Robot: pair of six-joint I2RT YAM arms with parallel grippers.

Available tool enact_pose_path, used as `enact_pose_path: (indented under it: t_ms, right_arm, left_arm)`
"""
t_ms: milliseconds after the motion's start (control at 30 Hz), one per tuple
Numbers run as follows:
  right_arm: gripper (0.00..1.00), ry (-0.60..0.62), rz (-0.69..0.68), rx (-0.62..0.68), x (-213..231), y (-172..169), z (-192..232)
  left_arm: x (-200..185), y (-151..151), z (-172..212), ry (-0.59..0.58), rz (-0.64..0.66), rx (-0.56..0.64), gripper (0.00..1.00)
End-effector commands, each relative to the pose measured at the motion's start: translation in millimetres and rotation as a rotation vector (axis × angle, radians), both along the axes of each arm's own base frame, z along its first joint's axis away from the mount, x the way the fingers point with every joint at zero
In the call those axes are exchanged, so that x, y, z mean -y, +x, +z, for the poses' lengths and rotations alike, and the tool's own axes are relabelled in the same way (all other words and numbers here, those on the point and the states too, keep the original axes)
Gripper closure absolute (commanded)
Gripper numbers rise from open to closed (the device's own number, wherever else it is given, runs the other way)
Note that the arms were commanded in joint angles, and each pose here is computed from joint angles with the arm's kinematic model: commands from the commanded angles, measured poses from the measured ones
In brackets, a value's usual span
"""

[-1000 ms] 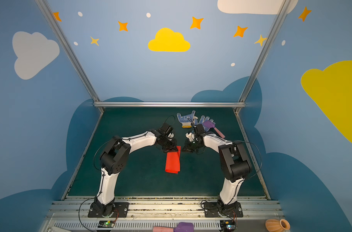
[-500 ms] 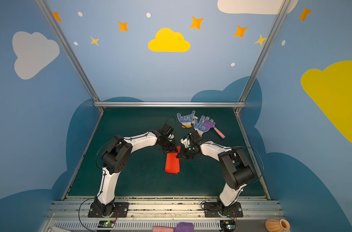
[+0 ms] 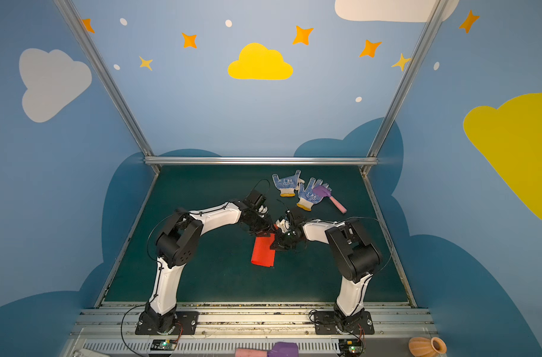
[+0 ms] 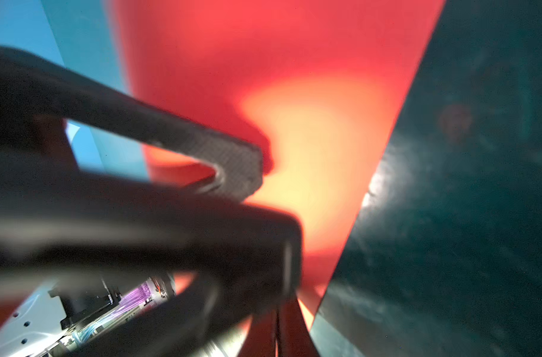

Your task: Fold a paper plane with a square sheet of paper (fold left side to right side)

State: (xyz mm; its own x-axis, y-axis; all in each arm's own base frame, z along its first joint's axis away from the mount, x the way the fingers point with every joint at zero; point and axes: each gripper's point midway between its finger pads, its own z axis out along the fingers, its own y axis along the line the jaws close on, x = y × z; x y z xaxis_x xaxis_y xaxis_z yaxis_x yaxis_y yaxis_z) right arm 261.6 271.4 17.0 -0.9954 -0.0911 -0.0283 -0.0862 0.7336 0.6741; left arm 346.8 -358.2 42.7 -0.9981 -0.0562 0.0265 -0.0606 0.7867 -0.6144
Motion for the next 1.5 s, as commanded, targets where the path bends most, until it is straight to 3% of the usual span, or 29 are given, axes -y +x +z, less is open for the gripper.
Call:
enact_pose_path:
  t_ms: [0,167,333,500,900,1067,1100,1233,1467]
  right_arm:
    - [1.00,-0.051,-0.012,-0.039,8.1,-8.3,-22.3]
    - [1.00,-0.062,-0.001,-0.045,9.8,-10.7,-26.8]
    - [1.00,-0.067,0.015,-0.045,10.7,-11.4,-26.6]
    - [1.00,-0.067,0.021,-0.052,10.9,-11.4,-28.4]
    - [1.00,-0.063,0.025,-0.054,11.8,-12.4,-27.2]
    - [1.00,-0.045,0.023,-0.036,8.3,-7.2,-16.3]
    - [0.98,-0.040,0.026,-0.028,7.4,-5.8,-11.8]
    - [0.76,-0.018,0.038,0.027,4.9,2.3,16.7]
    - [0.57,-0.059,0.026,0.127,22.0,9.4,58.3]
  left_arm:
    - [-3.3,6.9,40.2,-0.081,0.002,0.059,0.41]
    - [-32.3,14.6,65.5,-0.092,0.043,0.124,0.26]
    - [-65.5,7.7,56.7,0.009,0.018,0.114,0.19]
    - [-77.4,-14.5,29.5,0.176,-0.106,0.122,0.15]
    - [-56.6,-33.5,-6.0,0.240,-0.204,0.109,0.20]
    - [-54.1,-33.8,-15.0,0.255,-0.212,0.097,0.27]
    - [-54.2,-33.8,-15.8,0.258,-0.212,0.097,0.29]
    - [-56.2,-33.9,-18.1,0.268,-0.212,0.097,0.35]
    - [-58.8,-33.7,-19.4,0.280,-0.201,0.096,0.40]
